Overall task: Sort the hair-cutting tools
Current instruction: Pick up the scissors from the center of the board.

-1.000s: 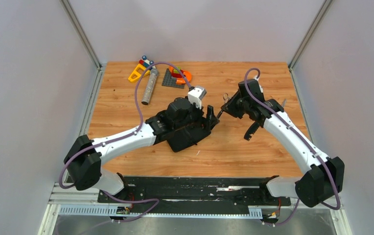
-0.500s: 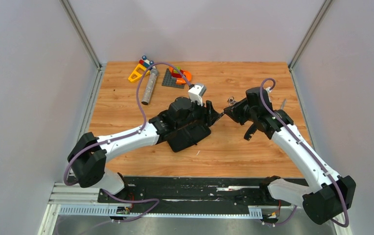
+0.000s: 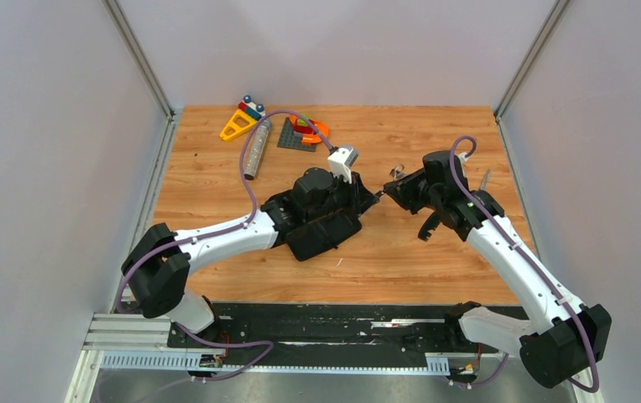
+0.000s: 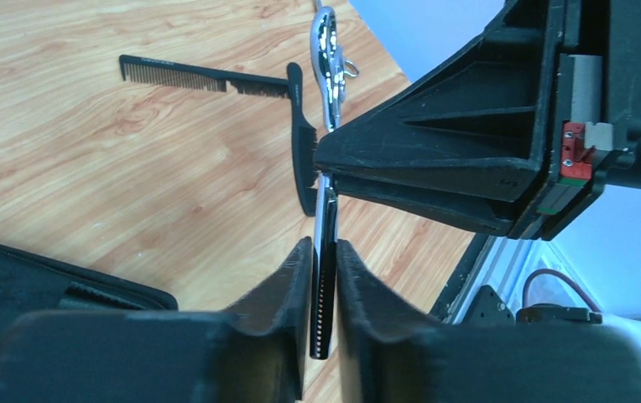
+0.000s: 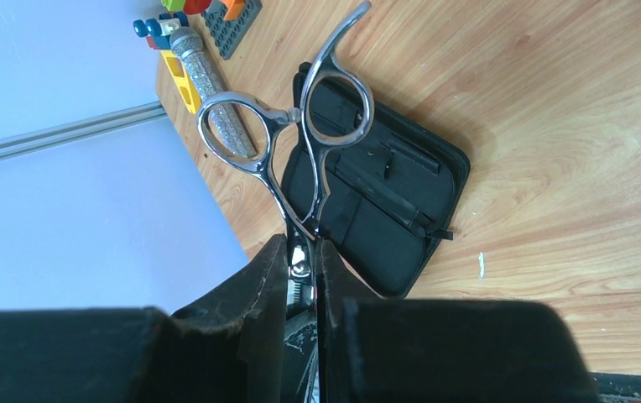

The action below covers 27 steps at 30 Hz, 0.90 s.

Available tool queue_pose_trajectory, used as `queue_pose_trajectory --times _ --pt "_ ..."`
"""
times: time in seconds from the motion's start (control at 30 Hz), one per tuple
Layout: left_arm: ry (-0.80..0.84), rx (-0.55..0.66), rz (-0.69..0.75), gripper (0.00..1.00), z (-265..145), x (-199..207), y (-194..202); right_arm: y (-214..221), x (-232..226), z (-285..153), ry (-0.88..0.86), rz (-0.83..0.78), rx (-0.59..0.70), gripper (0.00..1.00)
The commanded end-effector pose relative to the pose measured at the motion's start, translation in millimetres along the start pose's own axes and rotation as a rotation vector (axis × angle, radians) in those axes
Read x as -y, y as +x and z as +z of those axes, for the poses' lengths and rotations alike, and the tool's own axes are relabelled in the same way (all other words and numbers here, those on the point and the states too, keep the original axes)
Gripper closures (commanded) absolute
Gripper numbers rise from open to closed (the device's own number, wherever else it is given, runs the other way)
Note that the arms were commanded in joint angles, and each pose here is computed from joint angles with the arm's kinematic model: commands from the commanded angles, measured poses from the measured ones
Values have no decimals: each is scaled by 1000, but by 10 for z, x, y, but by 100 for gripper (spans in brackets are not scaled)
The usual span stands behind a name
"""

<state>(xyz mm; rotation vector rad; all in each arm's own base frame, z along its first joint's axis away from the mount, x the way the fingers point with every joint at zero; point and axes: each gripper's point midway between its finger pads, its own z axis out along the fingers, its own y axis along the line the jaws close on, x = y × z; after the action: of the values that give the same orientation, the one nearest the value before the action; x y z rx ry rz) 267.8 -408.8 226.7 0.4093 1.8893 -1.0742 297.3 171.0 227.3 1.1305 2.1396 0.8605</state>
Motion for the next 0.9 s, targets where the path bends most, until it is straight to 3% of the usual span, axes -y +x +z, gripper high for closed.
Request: queue_pose_trajectory --times 0.0,0.07,0.13,0.3,0.4,0.53,0.87 --pt "29 83 22 89 -6 131 -269 -10 -191 -33 -81 26 -1 100" --pt "18 83 43 100 -26 112 -285 -6 -197 -32 -84 12 -3 100" --pt "-1 84 57 100 -66 43 -317 -10 -219 -38 -93 -20 -2 94" --pt "6 48 48 100 -210 -192 -326 17 -346 -37 -132 -185 -25 52" --pt "25 19 50 100 -349 -366 -396 53 -464 -20 -193 -390 -48 34" --pt "54 -34 47 100 -580 -574 -465 97 -631 -91 -332 -695 -52 28" --pt "109 -202 78 100 -1130 -654 -482 202 -735 -529 -764 -1571 161 27"
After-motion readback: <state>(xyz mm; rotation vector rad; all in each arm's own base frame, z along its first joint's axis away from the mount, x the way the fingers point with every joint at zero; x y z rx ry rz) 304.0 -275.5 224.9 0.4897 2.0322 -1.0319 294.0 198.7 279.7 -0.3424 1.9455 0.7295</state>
